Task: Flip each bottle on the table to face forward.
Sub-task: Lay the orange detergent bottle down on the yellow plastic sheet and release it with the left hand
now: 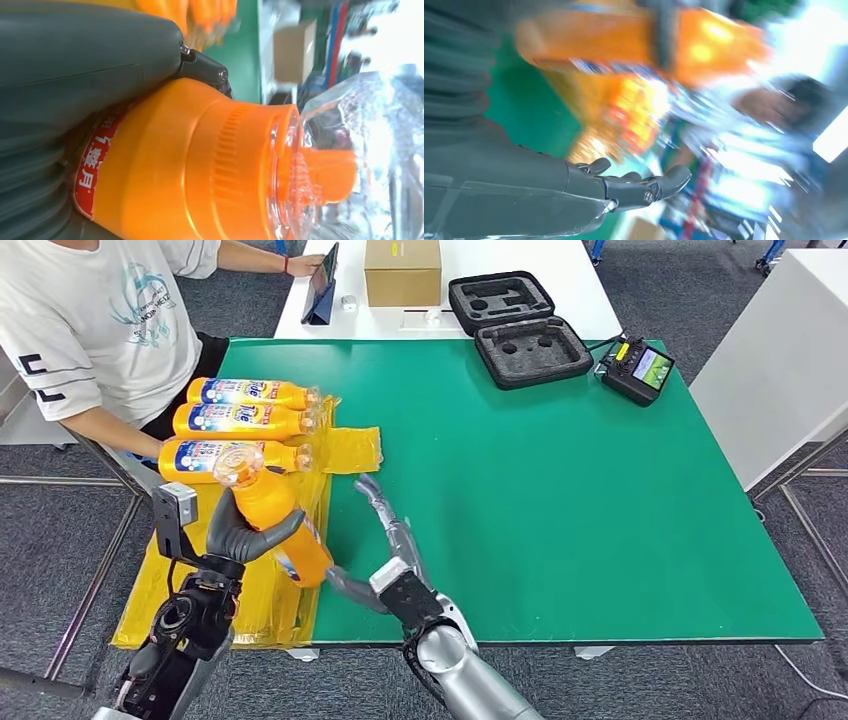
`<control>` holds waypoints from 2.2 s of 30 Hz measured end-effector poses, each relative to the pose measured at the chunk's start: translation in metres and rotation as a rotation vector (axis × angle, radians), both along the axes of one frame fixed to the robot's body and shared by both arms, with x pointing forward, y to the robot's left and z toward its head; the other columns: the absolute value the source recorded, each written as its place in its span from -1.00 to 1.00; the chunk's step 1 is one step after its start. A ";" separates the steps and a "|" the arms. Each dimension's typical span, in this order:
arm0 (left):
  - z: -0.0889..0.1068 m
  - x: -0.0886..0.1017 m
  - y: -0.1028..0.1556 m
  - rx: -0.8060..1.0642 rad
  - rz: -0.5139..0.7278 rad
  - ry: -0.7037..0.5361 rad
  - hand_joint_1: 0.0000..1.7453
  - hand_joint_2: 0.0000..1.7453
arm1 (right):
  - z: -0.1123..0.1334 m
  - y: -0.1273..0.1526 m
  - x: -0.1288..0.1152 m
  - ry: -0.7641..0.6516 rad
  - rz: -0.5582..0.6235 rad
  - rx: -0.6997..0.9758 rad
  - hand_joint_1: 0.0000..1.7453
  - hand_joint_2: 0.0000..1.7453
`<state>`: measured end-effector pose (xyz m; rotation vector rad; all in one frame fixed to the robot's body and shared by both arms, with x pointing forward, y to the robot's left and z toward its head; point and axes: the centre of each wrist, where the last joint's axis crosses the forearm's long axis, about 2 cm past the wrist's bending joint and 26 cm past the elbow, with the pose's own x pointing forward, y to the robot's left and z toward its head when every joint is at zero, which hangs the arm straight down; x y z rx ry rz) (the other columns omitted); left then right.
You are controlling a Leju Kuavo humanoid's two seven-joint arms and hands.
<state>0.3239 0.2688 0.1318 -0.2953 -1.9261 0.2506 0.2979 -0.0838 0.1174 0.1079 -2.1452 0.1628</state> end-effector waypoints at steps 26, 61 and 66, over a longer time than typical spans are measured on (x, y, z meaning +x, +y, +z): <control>0.037 0.030 0.064 1.265 0.135 -0.051 1.00 1.00 | 0.064 -0.039 -0.025 -0.213 -0.130 0.303 -1.00 1.00; 0.002 0.077 0.045 1.557 -0.477 0.171 1.00 1.00 | 0.051 -0.037 -0.017 -0.122 -0.145 0.358 -1.00 1.00; 0.001 0.079 0.044 1.556 -0.488 0.181 -0.51 1.00 | 0.050 -0.037 -0.016 -0.117 -0.147 0.356 -1.00 1.00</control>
